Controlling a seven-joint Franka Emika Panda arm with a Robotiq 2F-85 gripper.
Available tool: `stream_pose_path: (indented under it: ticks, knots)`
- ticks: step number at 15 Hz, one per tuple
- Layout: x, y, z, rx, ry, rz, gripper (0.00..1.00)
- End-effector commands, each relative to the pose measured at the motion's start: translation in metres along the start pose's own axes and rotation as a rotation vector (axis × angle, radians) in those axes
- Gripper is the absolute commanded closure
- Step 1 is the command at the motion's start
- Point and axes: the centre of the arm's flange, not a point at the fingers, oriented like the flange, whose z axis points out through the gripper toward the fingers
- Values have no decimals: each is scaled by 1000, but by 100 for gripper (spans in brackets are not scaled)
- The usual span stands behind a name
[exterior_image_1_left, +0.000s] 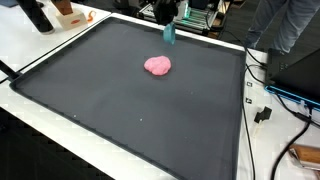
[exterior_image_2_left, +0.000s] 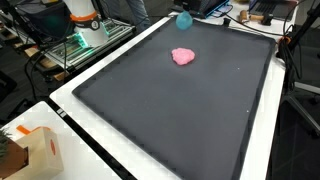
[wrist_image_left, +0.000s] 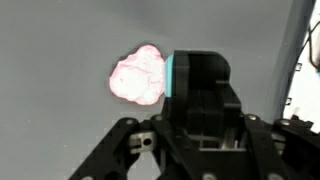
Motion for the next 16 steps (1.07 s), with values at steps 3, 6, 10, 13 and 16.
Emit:
stream_pose_path:
  ticks: [3, 6, 10, 13, 16]
  knots:
    - [4, 70, -14, 304, -10, -67, 75]
    - [2, 103, -1, 462, 6, -103, 75]
    - [2, 133, 26, 605, 30, -116, 75]
    - [6, 151, 48, 651, 67, -103, 75]
    - [7, 165, 69, 668, 91, -99, 75]
